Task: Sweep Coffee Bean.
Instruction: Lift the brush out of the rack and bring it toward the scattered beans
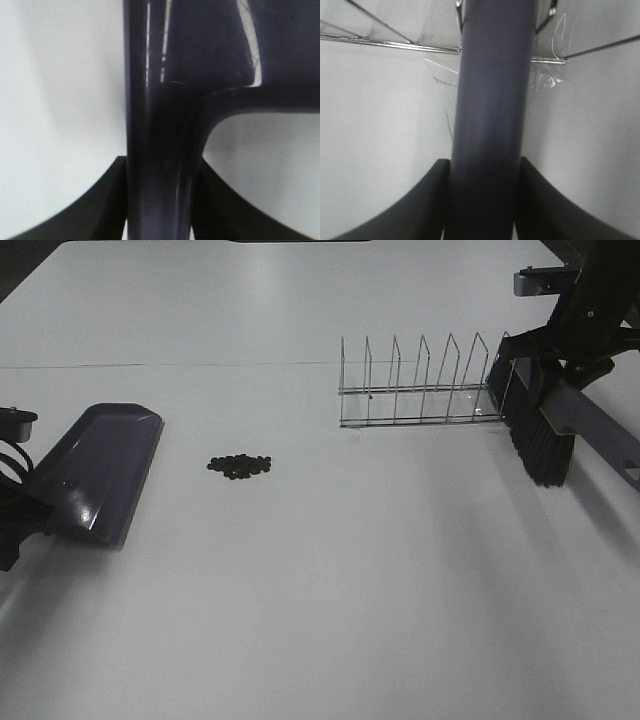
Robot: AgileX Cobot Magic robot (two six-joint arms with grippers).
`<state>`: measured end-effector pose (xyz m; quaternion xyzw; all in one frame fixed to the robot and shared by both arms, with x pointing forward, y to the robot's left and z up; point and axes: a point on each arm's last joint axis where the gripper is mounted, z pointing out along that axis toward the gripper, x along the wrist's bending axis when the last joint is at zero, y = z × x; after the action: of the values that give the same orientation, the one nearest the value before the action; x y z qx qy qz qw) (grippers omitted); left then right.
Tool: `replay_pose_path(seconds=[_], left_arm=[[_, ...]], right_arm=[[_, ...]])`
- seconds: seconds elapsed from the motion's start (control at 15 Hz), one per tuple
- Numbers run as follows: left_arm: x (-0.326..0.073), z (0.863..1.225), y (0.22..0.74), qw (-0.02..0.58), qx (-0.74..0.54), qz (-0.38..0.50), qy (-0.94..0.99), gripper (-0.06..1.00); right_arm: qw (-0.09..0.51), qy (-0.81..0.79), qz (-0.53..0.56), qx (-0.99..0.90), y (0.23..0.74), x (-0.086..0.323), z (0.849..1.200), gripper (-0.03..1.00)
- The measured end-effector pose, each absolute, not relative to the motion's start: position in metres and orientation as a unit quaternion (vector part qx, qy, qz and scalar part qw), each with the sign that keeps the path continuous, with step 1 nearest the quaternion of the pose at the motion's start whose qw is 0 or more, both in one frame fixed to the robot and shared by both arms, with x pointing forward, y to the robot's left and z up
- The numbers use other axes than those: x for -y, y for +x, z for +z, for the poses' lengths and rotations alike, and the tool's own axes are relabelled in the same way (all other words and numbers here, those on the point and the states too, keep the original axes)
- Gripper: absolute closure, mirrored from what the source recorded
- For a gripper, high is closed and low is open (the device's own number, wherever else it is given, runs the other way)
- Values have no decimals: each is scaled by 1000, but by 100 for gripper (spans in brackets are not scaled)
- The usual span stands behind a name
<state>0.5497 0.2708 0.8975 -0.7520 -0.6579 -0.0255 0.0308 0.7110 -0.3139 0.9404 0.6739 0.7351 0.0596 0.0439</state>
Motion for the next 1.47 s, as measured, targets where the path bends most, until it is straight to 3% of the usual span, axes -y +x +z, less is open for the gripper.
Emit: replay_pose_path(seconds=[0.2,0.4,0.8,1.2,1.47], left_arm=[[-271,898,550,31,658,-25,-752,62],[-271,898,550,31,658,-25,-752,62],[-271,898,550,31,657,-26,-753,62],[-276,903,555,49,647,-50,-760,62],[-274,929,580,26,648,-80,-757,62]], right_arm=[[49,677,64,-732,709,314,951,65],[81,678,89,-725,700,314,997,66],[109,675,120,-720,671,312,1053,66],[91,676,88,-726,616,305,1047,66],[110,643,79,-754,592,256,1015,66]])
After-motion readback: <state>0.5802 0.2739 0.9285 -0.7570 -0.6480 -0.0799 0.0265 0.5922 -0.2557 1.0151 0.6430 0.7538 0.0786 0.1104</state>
